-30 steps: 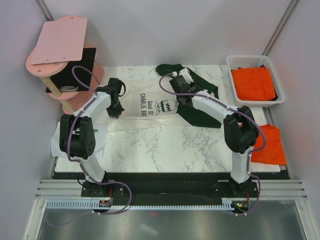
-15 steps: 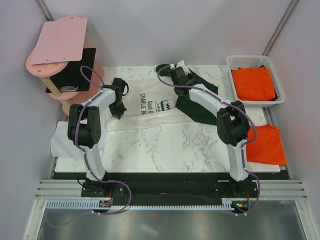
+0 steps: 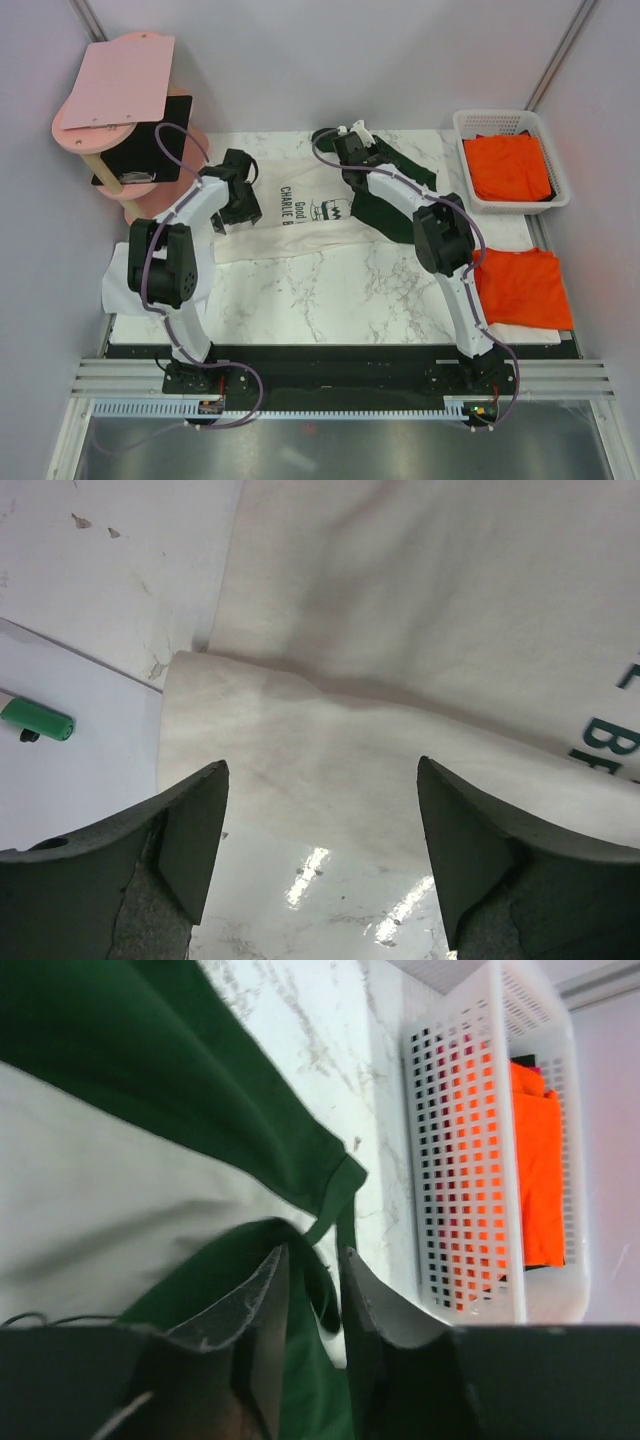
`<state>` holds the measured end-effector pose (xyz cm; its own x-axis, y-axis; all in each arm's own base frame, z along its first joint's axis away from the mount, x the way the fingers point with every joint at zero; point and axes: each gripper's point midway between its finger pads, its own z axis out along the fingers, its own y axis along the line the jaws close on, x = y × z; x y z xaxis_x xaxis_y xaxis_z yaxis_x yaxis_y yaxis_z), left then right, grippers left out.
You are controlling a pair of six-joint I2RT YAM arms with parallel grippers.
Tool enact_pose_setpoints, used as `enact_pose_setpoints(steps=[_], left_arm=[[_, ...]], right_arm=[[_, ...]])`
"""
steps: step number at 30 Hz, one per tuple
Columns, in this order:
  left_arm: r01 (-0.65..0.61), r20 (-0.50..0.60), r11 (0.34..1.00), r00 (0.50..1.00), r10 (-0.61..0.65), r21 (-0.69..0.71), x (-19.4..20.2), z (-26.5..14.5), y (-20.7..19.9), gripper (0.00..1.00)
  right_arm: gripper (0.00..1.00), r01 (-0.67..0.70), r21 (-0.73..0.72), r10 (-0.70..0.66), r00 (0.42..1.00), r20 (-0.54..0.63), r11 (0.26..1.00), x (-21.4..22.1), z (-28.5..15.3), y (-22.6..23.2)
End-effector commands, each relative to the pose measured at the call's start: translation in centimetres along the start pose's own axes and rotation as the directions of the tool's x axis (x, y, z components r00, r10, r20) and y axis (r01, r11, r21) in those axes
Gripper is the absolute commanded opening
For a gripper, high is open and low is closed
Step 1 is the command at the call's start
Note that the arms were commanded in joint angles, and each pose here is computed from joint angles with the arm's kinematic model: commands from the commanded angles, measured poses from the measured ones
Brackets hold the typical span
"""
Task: Fold and stack the t-shirts
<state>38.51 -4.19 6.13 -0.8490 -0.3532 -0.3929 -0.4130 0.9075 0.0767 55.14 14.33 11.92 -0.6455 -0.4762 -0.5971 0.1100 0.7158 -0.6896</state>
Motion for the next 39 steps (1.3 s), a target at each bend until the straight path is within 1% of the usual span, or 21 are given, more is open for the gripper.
enact_pose_setpoints(steps=[1, 3, 4, 6, 7, 10, 15, 17, 20, 21, 22, 24, 26, 27, 28, 29, 30, 31, 33, 37, 39], left_arm=[[-0.034, 0.136, 0.996, 0.991, 0.022, 0.088, -1.2, -5.1, -1.4, 0.83], [-0.054, 0.158, 0.992, 0.987, 0.036, 0.113, -0.7, -6.0, -2.2, 0.83], [-0.063, 0.158, 0.991, 0.986, 0.044, 0.117, -0.2, -6.1, -2.2, 0.83], [-0.079, 0.172, 0.987, 0.984, 0.053, 0.142, 0.4, -6.9, -2.8, 0.83], [-0.082, 0.169, 0.987, 0.984, 0.058, 0.141, 0.8, -6.9, -2.8, 0.84], [-0.099, 0.169, 0.985, 0.983, 0.075, 0.142, 1.8, -7.1, -2.9, 0.84], [-0.094, 0.175, 0.984, 0.982, 0.066, 0.154, 2.5, -7.3, -2.8, 0.84], [-0.101, 0.181, 0.981, 0.981, 0.071, 0.164, 2.3, -7.5, -3.0, 0.84], [-0.131, 0.201, 0.973, 0.975, 0.092, 0.19, 1.7, -8.1, -3.5, 0.84], [-0.138, 0.213, 0.969, 0.973, 0.094, 0.203, 1.2, -8.5, -3.9, 0.84], [-0.148, 0.214, 0.966, 0.971, 0.101, 0.214, 1.0, -8.6, -4.3, 0.84], [-0.179, 0.226, 0.948, 0.967, 0.12, 0.263, 0.3, -9.3, -5.6, 0.84], [-0.206, 0.214, 0.931, 0.966, 0.144, 0.302, 0.1, -9.1, -7.0, 0.83], [-0.208, 0.223, 0.924, 0.965, 0.139, 0.32, -0.7, -9.5, -7.8, 0.82], [-0.213, 0.22, 0.921, 0.965, 0.145, 0.327, -0.8, -9.3, -8.3, 0.78], [-0.226, 0.199, 0.916, 0.966, 0.166, 0.332, -0.6, -8.4, -9.0, 0.41], [-0.225, 0.208, 0.914, 0.965, 0.161, 0.338, -1.3, -8.7, -9.5, 0.03], [-0.218, 0.207, 0.916, 0.966, 0.154, 0.336, -1.3, -8.5, -9.8, 0.02], [-0.211, 0.197, 0.93, 0.968, 0.156, 0.3, -1.4, -7.3, -9.9, 0.02], [-0.215, 0.163, 0.943, 0.971, 0.177, 0.254, -1.1, -4.9, -10.2, 0.02], [-0.216, 0.129, 0.944, 0.974, 0.188, 0.251, -0.5, -3.6, -10.5, 0.02]], right_arm=[[0.47, -0.164, 0.104, 0.16, 0.986, 0.048, 0.981, -2.6, 0.1, -4.4], [0.56, -0.185, 0.088, 0.18, 0.982, 0.058, 0.979, -2.7, -0.6, -5.2], [0.7, -0.203, 0.077, 0.198, 0.978, 0.065, 0.976, -2.5, -1.2, -5.7], [0.85, -0.222, 0.062, 0.217, 0.974, 0.068, 0.973, -2.0, -1.7, -6.1], [0.96, -0.237, 0.051, 0.234, 0.97, 0.07, 0.97, -1.4, -2.4, -6.7], [0.98, -0.246, -0.027, 0.247, 0.967, 0.068, 0.969, -0.4, -3.5, -6.8], [0.95, -0.264, -0.16, 0.275, 0.96, 0.047, 0.951, 0.6, -4.2, -5.3], [0.96, -0.32, -0.235, 0.336, 0.941, 0.031, 0.918, 0.1, -4.2, -4.2], [0.96, -0.372, -0.409, 0.403, 0.915, -0.01, 0.833, -1.8, -3.5, -2.3], [0.95, -0.411, -0.447, 0.434, 0.899, -0.053, 0.795, -2.0, -2.8, -2.1], [0.95, -0.415, -0.528, 0.452, 0.89, -0.066, 0.741, -3.7, -2.5, -0.7], [0.95, -0.427, -0.556, 0.454, 0.886, -0.098, 0.713, -4.4, -1.5, -0.1], [0.92, -0.407, -0.596, 0.443, 0.891, -0.094, 0.692, -5.9, -0.8, 1.3], [0.8, -0.402, -0.594, 0.411, 0.903, -0.128, 0.697, -5.1, -0.6, 1.6], [0.62, -0.411, -0.595, 0.413, 0.9, -0.141, 0.691, -5.1, -0.5, 1.9], [0.39, -0.413, -0.606, 0.407, 0.9, -0.157, 0.68, -4.6, -0.8, 2.2], [0.0, -0.42, -0.613, 0.417, 0.895, -0.157, 0.669, -4.5, -1.1, 2.2], [0.0, -0.421, -0.611, 0.398, 0.899, -0.182, 0.671, -2.7, -1.8, 2.2], [0.0, -0.429, -0.61, 0.415, 0.893, -0.175, 0.666, -1.8, -2.5, 1.7], [0.0, -0.437, -0.585, 0.376, 0.897, -0.231, 0.683, 2.8, -4.6, 0.6], [0.0, -0.449, -0.599, 0.364, 0.893, -0.266, 0.663, 4.1, -5.6, 0.8]])
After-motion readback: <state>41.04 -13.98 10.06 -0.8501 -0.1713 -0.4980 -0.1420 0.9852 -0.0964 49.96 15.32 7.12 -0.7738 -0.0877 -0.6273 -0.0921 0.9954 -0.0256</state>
